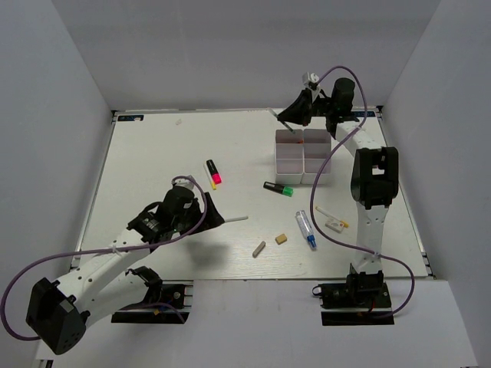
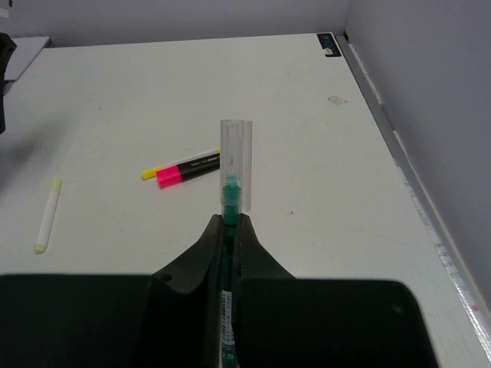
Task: Sort the stationery into containers
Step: Place the stationery into the container
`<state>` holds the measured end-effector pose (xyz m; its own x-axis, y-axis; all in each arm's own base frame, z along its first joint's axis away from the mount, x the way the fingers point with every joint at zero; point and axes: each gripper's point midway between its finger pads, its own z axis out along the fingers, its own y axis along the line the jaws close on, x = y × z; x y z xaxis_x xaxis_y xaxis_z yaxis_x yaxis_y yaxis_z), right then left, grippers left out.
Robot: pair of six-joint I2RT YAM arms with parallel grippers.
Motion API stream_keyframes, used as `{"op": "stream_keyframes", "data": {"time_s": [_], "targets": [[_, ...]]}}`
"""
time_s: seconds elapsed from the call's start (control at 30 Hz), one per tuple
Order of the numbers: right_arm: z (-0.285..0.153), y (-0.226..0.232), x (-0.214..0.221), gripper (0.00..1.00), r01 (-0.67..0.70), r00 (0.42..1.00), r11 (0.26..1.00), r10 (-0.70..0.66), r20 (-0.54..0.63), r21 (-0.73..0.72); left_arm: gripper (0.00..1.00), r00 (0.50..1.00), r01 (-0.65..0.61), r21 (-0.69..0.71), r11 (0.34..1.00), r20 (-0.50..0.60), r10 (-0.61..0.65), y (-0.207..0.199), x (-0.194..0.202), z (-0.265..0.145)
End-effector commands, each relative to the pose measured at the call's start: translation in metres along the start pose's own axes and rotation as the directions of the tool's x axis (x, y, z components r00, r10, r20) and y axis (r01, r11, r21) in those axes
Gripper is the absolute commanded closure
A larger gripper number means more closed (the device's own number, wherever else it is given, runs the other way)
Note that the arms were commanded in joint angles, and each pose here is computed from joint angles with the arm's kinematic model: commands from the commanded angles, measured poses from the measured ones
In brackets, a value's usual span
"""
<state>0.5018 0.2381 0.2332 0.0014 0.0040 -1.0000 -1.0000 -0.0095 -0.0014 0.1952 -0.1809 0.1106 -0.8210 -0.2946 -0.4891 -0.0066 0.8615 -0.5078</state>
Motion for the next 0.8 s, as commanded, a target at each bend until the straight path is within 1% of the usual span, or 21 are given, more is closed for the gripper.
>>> {"op": "stream_keyframes", "data": {"time_s": [0.0, 0.03, 0.27, 0.4, 0.5, 0.57, 0.67, 0.77], "targets": [[-0.006, -0.015, -0.002, 1.0, 0.055, 0.998, 0.998, -0.055, 0.002, 0.026, 0.04, 1.0, 0.003, 0.03, 1.0, 0.0, -0.003, -0.01, -0.004, -0.003], [-0.006, -0.016, -0.001, 1.0, 0.082, 0.997, 0.996, -0.082, 0.001, 0.026, 0.04, 1.0, 0.003, 0.022, 1.0, -0.007, -0.003, -0.009, -0.002, -0.001], [-0.01, -0.021, 0.017, 1.0, 0.048, 0.999, 0.998, -0.048, -0.003, 0.036, 0.04, 1.0, 0.003, 0.028, 1.0, -0.014, -0.003, -0.014, -0.005, 0.002], [-0.011, -0.022, 0.02, 0.85, 0.039, 0.999, 0.999, -0.038, -0.004, 0.035, 0.04, 0.999, -0.012, 0.024, 1.0, -0.038, 0.013, -0.016, -0.002, 0.007], [-0.011, -0.017, 0.017, 0.8, 0.037, 0.999, 0.999, -0.037, -0.004, 0.024, 0.04, 0.999, -0.012, 0.031, 0.999, -0.032, 0.013, -0.02, -0.005, 0.008], [-0.016, -0.014, 0.015, 0.73, 0.043, 0.999, 0.999, -0.043, -0.004, 0.033, 0.04, 0.999, -0.021, 0.039, 0.999, -0.037, 0.023, -0.021, -0.004, 0.01], [-0.019, -0.008, 0.015, 0.68, 0.028, 1.0, 0.999, -0.028, -0.006, 0.035, 0.04, 0.999, -0.031, 0.047, 0.998, -0.029, 0.032, -0.023, -0.006, 0.012], [-0.022, -0.002, 0.017, 0.68, 0.017, 1.0, 0.999, -0.017, -0.007, 0.043, 0.04, 0.998, -0.039, 0.042, 0.998, -0.049, 0.041, -0.021, -0.003, 0.015]]}}
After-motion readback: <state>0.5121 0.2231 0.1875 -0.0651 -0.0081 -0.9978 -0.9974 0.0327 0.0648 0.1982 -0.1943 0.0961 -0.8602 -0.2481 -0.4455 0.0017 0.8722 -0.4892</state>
